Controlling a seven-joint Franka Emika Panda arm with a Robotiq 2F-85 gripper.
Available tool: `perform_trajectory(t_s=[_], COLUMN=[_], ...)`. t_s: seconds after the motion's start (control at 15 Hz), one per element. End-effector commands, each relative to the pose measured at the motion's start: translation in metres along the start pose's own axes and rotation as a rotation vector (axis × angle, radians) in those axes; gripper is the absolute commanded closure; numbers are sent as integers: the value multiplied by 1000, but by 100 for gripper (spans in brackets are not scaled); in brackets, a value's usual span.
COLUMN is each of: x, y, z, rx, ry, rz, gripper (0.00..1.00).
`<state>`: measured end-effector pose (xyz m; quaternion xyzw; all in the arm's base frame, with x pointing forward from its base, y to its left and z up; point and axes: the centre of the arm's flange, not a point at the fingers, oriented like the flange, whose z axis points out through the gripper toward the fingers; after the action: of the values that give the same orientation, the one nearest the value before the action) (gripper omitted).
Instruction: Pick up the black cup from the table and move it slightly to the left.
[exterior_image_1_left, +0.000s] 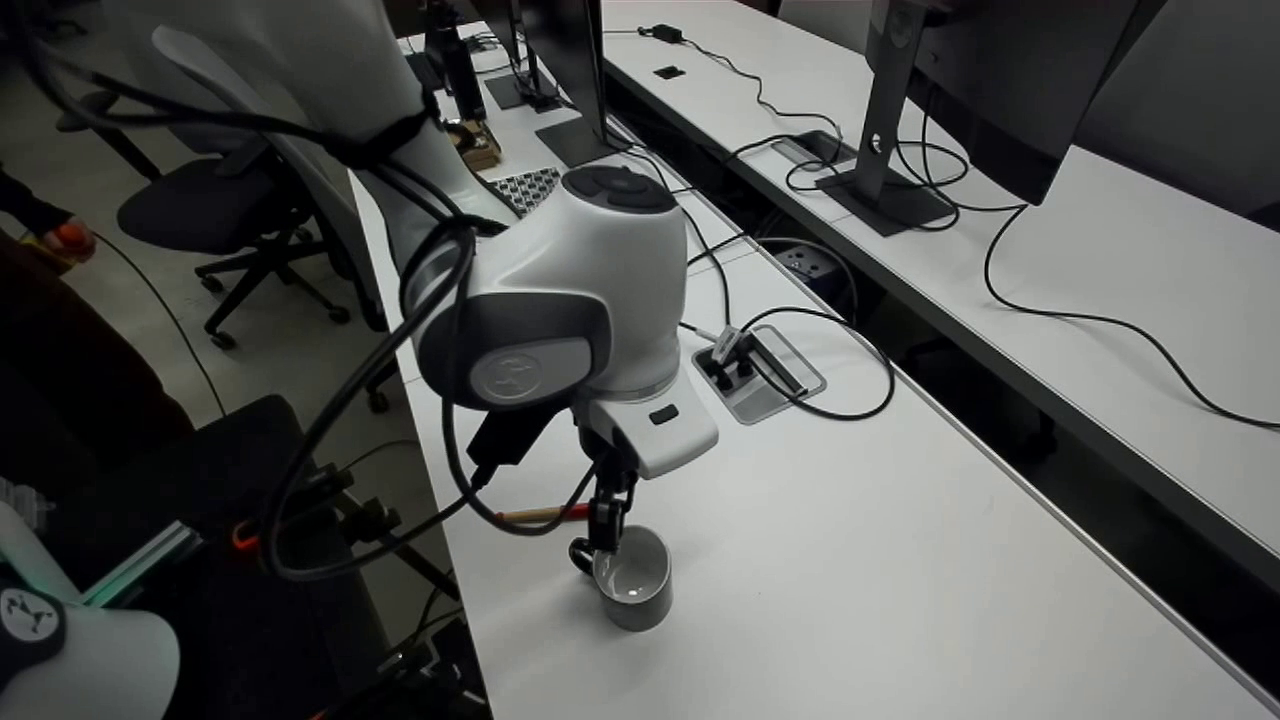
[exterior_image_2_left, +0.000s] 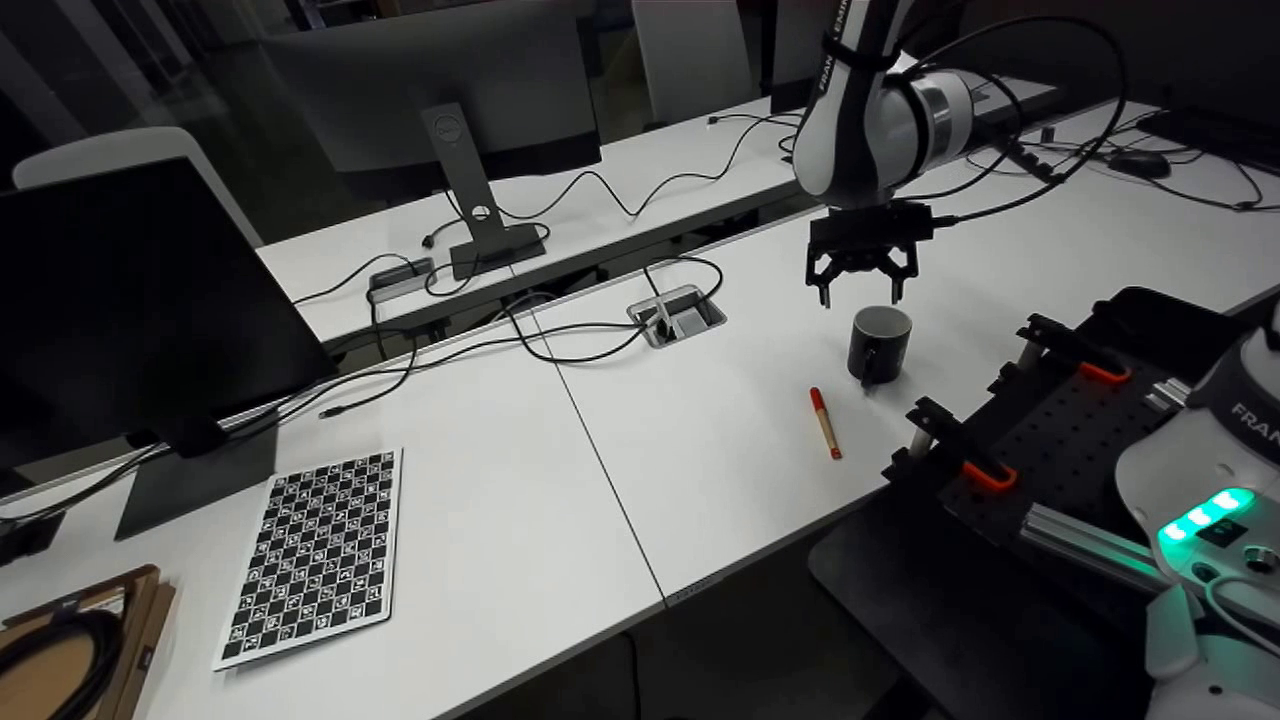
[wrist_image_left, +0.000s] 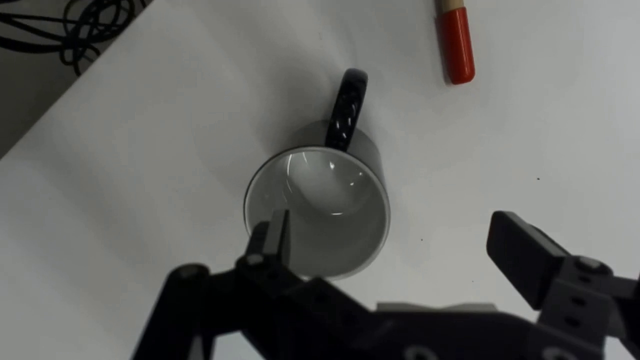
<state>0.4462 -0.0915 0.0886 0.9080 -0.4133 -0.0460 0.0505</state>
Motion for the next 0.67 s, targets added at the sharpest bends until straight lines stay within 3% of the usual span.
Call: perform_trajectory(t_s=[0.0, 0.6], x=[8, 14], y=[1, -5], z=[17, 39], rx=[23, 48], ry=[-34, -73], rz=[38, -6], gripper=[0, 0])
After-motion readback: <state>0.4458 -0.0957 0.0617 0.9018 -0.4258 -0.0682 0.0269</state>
